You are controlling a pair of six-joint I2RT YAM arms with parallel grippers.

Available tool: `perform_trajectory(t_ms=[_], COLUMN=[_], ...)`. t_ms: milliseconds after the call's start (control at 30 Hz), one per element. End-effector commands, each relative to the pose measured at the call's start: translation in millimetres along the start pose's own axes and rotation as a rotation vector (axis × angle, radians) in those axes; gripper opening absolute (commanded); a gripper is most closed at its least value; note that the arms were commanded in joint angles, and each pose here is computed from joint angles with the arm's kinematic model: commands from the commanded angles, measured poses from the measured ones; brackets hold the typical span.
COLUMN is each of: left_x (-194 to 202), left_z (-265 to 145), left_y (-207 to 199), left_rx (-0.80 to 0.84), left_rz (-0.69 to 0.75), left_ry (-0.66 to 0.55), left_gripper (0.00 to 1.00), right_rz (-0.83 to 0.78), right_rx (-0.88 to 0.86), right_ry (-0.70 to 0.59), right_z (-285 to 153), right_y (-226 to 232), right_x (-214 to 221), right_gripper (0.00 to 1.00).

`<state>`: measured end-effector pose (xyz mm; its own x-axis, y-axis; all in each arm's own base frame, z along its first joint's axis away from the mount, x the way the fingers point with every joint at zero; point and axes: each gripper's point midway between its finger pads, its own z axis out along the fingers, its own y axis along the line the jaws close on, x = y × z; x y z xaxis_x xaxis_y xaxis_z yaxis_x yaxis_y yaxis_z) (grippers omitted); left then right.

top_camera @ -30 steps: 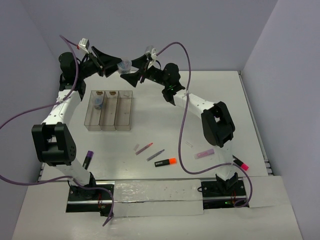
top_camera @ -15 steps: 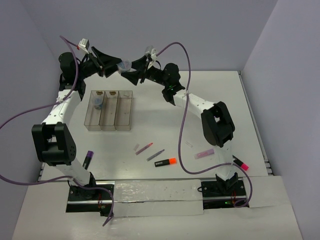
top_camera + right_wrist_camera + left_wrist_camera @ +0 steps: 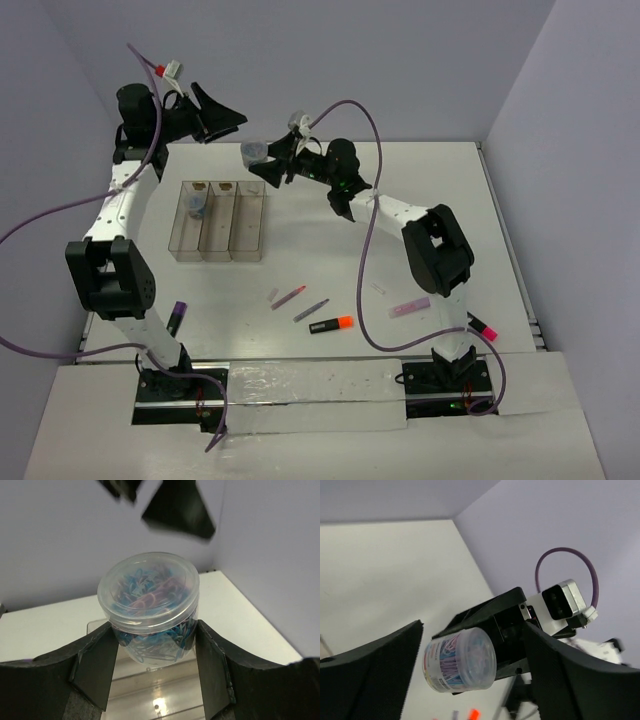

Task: Sort the stationery into containers
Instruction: Place the stationery in the storage box.

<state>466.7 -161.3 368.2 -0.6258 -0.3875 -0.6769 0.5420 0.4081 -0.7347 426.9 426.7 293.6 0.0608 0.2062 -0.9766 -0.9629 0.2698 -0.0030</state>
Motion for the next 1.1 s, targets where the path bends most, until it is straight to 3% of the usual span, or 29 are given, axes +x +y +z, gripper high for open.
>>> perform_trajectory(t_ms=[0,100,233,333,533,1067], left_x=[-28,-34,-24,-5,29,88], left_z=[-12,-17,-9,-10,4,19], left_y=[-35,-34,-27,-19,-26,19], left_rx=[0.011,-0.03,-0.213,-0.352,-0.403,-0.53], left_rz=[0.423,0.538,0.883,0.959,0.965,0.867], left_ry=[-0.001,0.015,0.133,0.205,0.305,0.505], left_gripper=[0.98,0.99,0.99,0.99,0.99,0.99], right_rz=[-0.093,-0.077,-0.065,-0.069,-0.087,-0.108], right_rx=[-0.003,0.011,0.07,0.101,0.089,0.106], right_ry=[-0.09,-0.082,-0.051,-0.049,-0.037,-0.043], right_z=[-2,-3,-4,-8,-11,-9], right_y=[10,6,-3,-6,-1,0], right_x=[-57,-55,-48,-47,-43,-45], right_gripper=[0.0,0.0,0.0,0.0,0.0,0.0])
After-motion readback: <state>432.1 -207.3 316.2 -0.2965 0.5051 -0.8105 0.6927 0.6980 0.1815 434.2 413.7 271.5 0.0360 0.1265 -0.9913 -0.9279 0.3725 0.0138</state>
